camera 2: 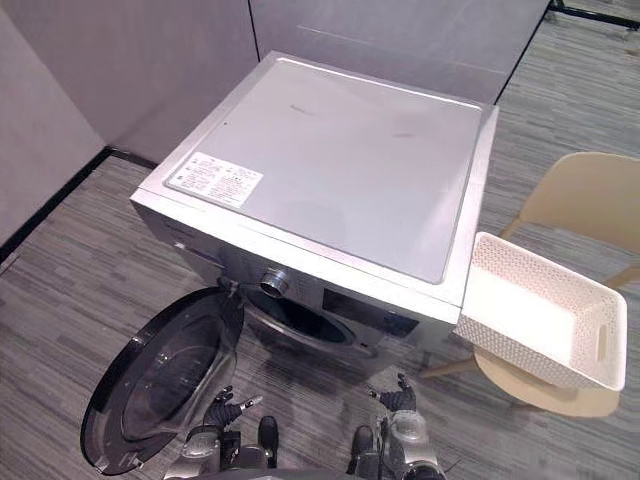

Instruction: Pick up the laundry basket with both hands and put the clothes into the washing machine.

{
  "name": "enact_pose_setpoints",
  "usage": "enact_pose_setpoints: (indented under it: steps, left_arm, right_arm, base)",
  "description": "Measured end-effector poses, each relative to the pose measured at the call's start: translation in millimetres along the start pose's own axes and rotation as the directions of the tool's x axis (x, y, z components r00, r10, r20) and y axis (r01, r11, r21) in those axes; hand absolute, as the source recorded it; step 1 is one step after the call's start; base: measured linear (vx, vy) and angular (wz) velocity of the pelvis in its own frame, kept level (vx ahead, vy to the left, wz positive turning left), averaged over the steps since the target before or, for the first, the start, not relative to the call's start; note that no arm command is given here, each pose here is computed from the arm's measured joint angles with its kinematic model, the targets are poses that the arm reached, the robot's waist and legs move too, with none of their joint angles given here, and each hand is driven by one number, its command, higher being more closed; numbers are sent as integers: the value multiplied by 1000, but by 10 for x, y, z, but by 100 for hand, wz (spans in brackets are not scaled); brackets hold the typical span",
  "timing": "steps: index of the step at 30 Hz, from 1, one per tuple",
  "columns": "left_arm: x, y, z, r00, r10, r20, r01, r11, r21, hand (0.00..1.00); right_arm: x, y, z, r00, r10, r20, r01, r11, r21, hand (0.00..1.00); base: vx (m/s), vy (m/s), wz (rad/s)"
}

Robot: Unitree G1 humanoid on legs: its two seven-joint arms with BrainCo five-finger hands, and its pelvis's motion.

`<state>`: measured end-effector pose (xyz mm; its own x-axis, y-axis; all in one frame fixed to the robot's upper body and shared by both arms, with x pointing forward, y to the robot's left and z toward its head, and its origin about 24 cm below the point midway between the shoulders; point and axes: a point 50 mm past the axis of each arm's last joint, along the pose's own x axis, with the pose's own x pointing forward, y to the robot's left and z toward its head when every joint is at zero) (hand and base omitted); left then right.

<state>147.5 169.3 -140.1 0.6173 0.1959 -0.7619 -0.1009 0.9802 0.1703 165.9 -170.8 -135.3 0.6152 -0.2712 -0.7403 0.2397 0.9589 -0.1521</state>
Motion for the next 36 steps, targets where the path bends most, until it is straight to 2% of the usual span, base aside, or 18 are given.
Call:
enact_pose_setpoints:
  steps: [7, 11, 17, 21, 23, 25, 28, 30, 33, 34, 36]
  left_arm:
    - [19, 89, 147, 998, 38, 59, -36, 998, -42, 0]
    - [-33, -151, 91, 999, -10, 38, 13, 997, -75, 0]
    - [-26, -177, 217, 996, -4, 84, 11, 997, -83, 0]
    - [-29, -268, 293, 992, -44, 114, 47, 999, -23, 0]
    - [-25, -212, 423, 983, -41, 178, 35, 999, 40, 0]
    - [-47, -177, 610, 965, -34, 260, 23, 999, 46, 0]
    - [-174, -168, 1049, 896, -22, 443, 25, 1000, -2, 0]
    - [-344, -100, 1449, 798, 2, 602, 41, 997, -58, 0]
    - [-486, 13, 1755, 701, 64, 710, 44, 990, -132, 0]
    - [-530, 210, 1976, 640, 135, 756, 9, 983, -183, 0]
    - [-577, 451, 2114, 586, 240, 774, -48, 964, -262, 0]
  right_arm:
    - [-27, 124, 84, 999, 30, 40, -31, 999, 25, 0]
    - [26, 7, 317, 993, -13, 120, 7, 999, 53, 0]
    - [-21, 51, 154, 997, -32, 63, 27, 997, 78, 0]
    - [-25, -4, 78, 998, -45, 38, 42, 997, 66, 0]
    - [-41, 16, 6, 999, -38, 13, 38, 997, 61, 0]
    - [-38, -7, -36, 999, -47, -7, 47, 997, 63, 0]
    - [-37, -13, -81, 998, -48, -29, 50, 997, 58, 0]
    - [-28, -3, -76, 998, -45, -34, 47, 997, 54, 0]
    - [-18, 8, -45, 999, -42, -28, 43, 998, 52, 0]
    - [-4, -7, -13, 999, -45, -21, 46, 998, 49, 0]
    - [15, -16, 30, 999, -46, -16, 47, 998, 44, 0]
  base:
    - [-135, -40, 35]
    - [-259, -59, -18]
    - [-207, -2, 42]
    - [-126, 175, 3]
    - [-69, 164, 17]
    - [-21, 153, 30]
    - [27, 124, 24]
    - [85, 42, -1]
    - [99, -1, -13]
    - [123, -7, -1]
    - [122, -36, -4]
